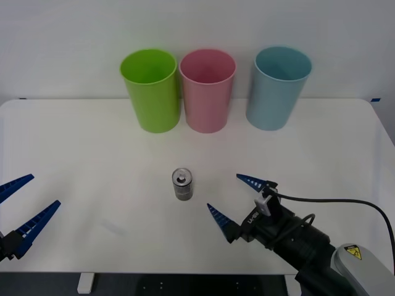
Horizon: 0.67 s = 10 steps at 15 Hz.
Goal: Grasp the object on the table and drop it into the matching bin: aluminum can to the light blue bin, PET bottle to the pink bin.
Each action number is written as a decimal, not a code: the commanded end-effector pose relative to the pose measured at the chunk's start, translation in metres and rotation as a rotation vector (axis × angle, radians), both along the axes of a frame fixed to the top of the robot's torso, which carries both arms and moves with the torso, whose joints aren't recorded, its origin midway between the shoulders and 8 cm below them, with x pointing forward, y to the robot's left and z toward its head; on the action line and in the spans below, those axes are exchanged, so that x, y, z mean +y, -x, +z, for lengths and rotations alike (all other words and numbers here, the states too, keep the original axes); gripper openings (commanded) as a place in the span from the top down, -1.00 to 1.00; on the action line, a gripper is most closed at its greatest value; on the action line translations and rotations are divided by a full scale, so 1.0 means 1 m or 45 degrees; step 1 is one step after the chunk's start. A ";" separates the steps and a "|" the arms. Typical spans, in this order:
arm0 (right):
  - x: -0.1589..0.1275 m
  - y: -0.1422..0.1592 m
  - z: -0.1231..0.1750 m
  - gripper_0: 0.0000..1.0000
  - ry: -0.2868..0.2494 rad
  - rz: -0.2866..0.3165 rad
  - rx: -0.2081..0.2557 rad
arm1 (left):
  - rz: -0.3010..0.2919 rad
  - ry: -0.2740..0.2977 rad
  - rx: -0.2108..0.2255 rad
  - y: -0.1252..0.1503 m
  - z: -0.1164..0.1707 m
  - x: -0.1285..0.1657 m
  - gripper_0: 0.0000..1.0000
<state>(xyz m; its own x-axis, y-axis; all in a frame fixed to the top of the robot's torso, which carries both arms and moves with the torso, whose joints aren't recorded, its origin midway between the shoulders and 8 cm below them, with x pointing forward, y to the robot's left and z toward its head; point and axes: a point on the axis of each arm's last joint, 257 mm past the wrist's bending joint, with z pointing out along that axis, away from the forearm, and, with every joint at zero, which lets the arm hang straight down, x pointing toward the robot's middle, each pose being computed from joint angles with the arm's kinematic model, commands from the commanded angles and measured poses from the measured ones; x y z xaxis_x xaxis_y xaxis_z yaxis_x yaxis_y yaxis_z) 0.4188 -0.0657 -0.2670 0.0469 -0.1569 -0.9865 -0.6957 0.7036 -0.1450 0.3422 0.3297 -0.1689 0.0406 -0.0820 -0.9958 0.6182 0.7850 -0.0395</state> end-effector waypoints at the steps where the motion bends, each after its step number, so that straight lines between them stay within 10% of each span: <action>1: 0.014 -0.004 -0.007 -1.00 0.014 -0.012 0.018 | 0.000 0.000 0.000 0.000 0.000 0.000 -1.00; 10: 0.061 -0.039 -0.033 -1.00 0.048 0.001 0.049 | 0.000 0.000 0.000 0.000 0.000 0.000 -1.00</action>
<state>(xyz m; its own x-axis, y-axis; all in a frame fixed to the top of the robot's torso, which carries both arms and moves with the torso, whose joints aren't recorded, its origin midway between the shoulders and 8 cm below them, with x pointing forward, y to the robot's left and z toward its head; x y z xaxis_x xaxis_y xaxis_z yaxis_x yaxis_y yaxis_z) 0.4548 -0.0083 -0.2978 0.0111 -0.1915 -0.9814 -0.7016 0.6979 -0.1441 0.3423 0.3297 -0.1689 0.0406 -0.0821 -0.9958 0.6182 0.7850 -0.0395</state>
